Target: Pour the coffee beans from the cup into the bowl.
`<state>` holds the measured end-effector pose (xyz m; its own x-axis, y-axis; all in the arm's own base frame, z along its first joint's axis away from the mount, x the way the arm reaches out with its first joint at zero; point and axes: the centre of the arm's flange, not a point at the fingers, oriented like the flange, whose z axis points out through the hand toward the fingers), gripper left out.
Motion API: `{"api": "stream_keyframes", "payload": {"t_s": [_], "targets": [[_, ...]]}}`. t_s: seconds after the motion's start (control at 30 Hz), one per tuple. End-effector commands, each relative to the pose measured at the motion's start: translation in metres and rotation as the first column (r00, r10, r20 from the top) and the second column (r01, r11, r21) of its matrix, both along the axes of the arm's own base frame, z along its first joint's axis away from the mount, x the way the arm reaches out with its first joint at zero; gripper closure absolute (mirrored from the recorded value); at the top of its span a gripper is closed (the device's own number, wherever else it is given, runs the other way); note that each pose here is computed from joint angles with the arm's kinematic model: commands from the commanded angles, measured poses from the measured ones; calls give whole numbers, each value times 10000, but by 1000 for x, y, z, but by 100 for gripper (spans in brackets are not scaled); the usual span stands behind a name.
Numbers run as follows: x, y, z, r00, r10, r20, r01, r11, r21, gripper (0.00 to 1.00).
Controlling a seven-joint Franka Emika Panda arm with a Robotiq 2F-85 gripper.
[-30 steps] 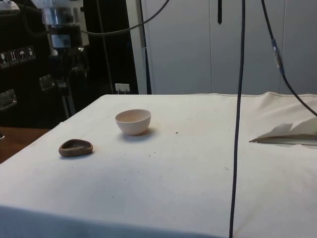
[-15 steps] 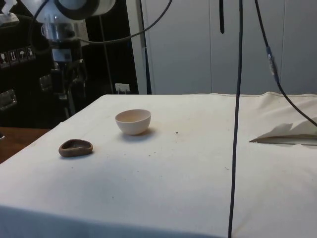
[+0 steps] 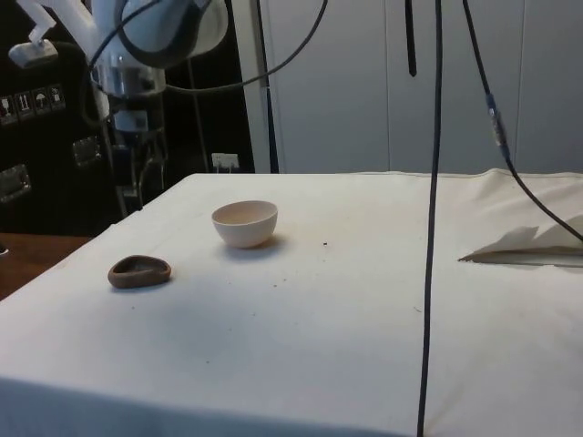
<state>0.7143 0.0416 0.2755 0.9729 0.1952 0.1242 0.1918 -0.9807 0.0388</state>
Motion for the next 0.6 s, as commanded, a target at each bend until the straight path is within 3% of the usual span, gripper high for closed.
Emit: {"api": "stream_keyframes", "payload": {"t_s": [0.0, 0.27, 0.57], "targets": [[2, -2, -7, 9999, 44, 108, -44, 10000, 6, 0], [23, 0, -24, 9991, 218, 357, -217, 9998, -23, 0], [28, 0, -27, 9989, 192, 425, -193, 9998, 15, 0]]}}
